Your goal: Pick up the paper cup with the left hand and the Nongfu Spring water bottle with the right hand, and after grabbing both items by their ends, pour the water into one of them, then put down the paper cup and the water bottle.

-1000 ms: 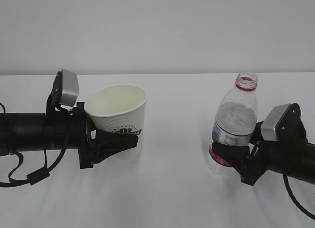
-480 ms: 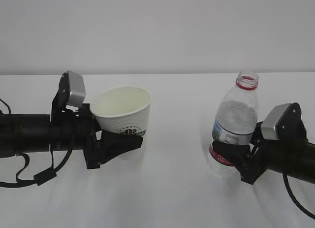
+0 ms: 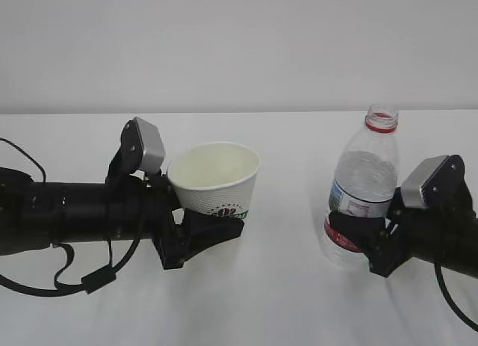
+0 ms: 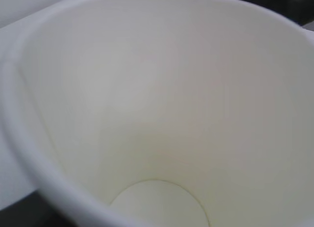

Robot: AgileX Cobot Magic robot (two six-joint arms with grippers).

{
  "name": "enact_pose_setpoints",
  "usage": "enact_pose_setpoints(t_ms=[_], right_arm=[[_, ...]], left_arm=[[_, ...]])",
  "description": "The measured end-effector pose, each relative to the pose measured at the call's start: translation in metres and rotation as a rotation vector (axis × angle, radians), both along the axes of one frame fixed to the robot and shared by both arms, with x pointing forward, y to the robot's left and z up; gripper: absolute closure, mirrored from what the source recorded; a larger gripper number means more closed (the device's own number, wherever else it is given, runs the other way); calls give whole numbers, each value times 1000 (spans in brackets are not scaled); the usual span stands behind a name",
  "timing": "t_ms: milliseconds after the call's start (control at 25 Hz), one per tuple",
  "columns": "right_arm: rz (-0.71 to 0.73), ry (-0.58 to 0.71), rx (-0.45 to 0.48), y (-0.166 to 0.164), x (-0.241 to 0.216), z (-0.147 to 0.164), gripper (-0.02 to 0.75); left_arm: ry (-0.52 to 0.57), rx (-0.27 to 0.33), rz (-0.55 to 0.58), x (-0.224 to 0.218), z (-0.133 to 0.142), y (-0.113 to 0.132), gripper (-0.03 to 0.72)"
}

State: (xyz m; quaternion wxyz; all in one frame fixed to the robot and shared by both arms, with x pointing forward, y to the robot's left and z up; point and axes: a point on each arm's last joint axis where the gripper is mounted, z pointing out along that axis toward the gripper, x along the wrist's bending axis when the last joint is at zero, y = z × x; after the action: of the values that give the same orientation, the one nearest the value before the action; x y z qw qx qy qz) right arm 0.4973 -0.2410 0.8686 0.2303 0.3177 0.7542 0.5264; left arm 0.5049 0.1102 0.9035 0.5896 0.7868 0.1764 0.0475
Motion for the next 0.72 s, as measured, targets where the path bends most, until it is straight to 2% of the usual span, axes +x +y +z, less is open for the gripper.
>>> enact_pose_setpoints(t_ms=[200,720], right_arm=[[-104,-6,-7,-7,-7,13,264],[-346,-48,36,-23,-51,44,265]], left_arm=[[9,-20,46,3,1,0,160],[6,-38,42,3,3,0,160]])
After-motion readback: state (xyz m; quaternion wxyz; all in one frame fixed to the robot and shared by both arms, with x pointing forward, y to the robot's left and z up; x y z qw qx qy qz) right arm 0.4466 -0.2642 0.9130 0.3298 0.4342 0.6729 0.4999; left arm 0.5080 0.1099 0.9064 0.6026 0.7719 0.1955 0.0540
